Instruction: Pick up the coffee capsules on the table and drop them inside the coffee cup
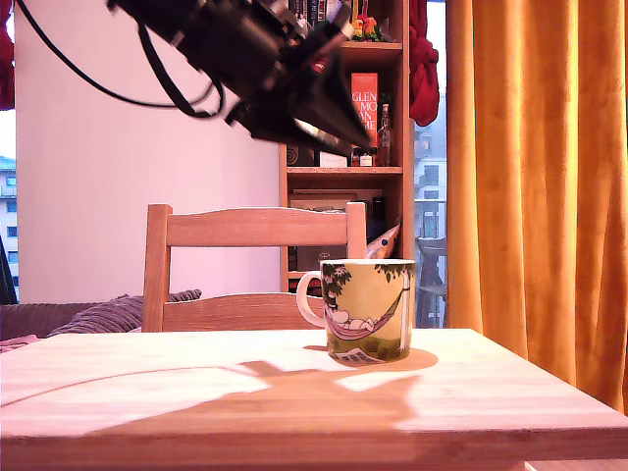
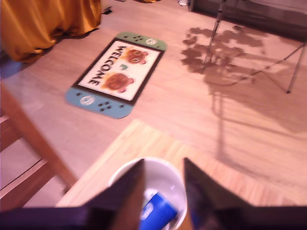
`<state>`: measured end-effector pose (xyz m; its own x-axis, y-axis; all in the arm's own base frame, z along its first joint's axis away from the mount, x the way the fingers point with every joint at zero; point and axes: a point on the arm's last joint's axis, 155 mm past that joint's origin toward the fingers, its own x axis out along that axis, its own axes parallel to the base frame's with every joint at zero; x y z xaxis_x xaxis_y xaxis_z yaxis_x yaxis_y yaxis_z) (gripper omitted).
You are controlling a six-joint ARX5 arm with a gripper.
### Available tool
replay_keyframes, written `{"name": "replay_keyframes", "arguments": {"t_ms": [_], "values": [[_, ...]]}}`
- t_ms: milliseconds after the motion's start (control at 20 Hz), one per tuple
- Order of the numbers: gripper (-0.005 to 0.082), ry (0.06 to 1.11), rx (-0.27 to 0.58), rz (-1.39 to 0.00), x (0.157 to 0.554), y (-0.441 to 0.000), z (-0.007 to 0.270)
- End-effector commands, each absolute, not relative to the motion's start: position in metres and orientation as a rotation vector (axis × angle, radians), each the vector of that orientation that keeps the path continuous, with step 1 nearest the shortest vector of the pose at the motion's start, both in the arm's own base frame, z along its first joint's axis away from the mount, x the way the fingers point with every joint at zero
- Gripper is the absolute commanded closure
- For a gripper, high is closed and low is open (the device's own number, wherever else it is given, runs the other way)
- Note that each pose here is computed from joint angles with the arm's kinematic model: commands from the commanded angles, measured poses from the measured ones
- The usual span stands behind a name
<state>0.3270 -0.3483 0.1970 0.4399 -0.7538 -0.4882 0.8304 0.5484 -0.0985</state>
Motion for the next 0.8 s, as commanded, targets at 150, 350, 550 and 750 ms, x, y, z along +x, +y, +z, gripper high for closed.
{"name": "replay_keyframes", "arguments": {"t_ms": [150,350,550,750], "values": [[0.0789,0.452,0.149,-0.942,0.329,-0.323,0.235],[0.0789,0.461,0.166,-0.875,0.334,-0.289,0.244],[0.0789,0.438,0.142,-0.791,0.347,-0.253,0.25],[0.079,0.451,0.12,-0.707,0.357,-0.217,0.237]]}}
